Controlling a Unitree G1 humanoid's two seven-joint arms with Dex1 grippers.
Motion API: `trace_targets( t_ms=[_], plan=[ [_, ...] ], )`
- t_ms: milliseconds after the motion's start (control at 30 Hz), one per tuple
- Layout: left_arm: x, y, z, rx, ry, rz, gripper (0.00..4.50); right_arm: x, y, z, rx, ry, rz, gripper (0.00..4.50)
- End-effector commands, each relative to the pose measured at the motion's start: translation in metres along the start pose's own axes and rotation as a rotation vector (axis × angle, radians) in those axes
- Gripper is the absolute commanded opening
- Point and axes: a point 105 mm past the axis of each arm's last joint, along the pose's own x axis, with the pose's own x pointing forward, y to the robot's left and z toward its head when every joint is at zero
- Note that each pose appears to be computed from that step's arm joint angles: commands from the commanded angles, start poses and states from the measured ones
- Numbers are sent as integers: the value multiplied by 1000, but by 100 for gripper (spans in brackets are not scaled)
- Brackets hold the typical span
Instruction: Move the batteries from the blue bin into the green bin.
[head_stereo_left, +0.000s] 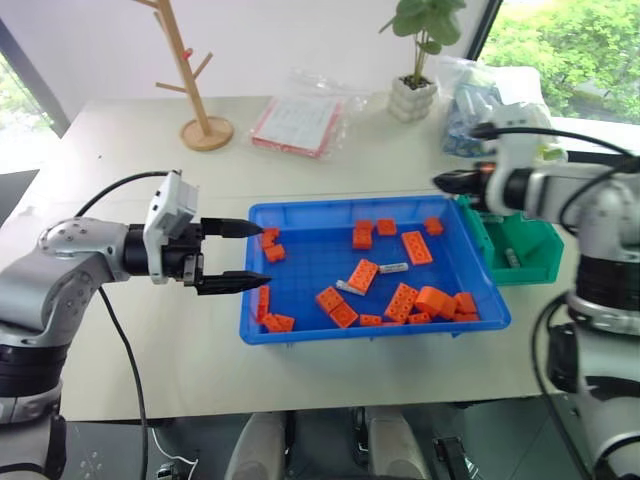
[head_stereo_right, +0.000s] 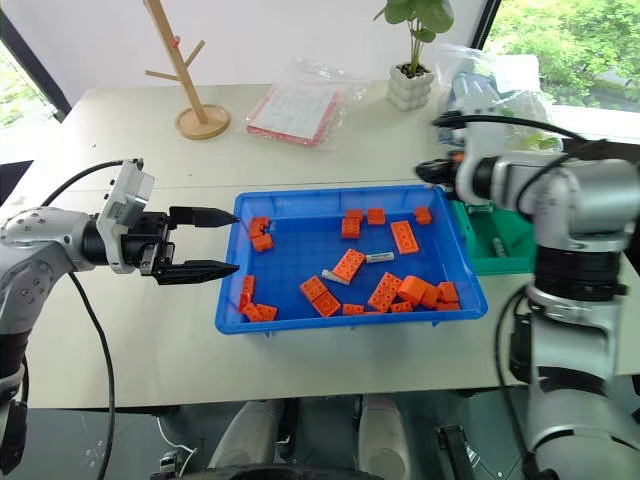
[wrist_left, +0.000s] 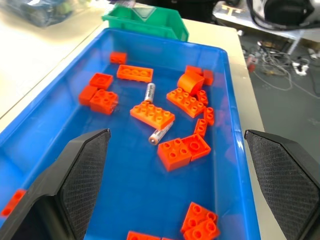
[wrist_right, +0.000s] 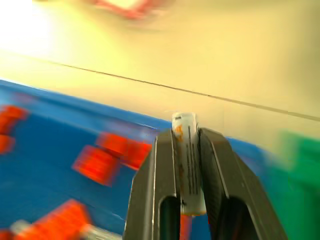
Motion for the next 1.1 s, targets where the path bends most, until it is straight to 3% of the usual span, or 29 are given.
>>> trace_targets(
  t_ms=[33,200,333,467,500,567,733,833,933,1100],
  plan=[
    [1,0,8,45,-8,-15,450,-23,-32,-10,5,3,-92,7],
    [3,3,10,51,-10,-31,450,-35,-52,-37,19,48,-160,7],
    [6,4,12,56,-12,-42,450,-34,-59,-48,-4,57,-187,195],
    [7,4,13,59,-14,-46,450,-37,-62,-41,-74,39,-199,415],
    [7,4,13,59,-14,-46,450,-38,-59,-34,-91,19,-182,442],
    [7,4,13,61,-14,-44,450,-39,-44,-15,-128,-36,-108,442],
    [6,5,15,65,-15,-36,450,-37,28,17,-302,-142,241,442],
    [7,6,16,68,-15,-34,450,-32,59,16,-430,-145,418,442],
    [8,7,18,76,-18,-30,450,-22,83,2,-673,-91,598,442],
    [9,6,21,82,-26,-21,450,2,95,-13,-953,20,765,442]
  ],
)
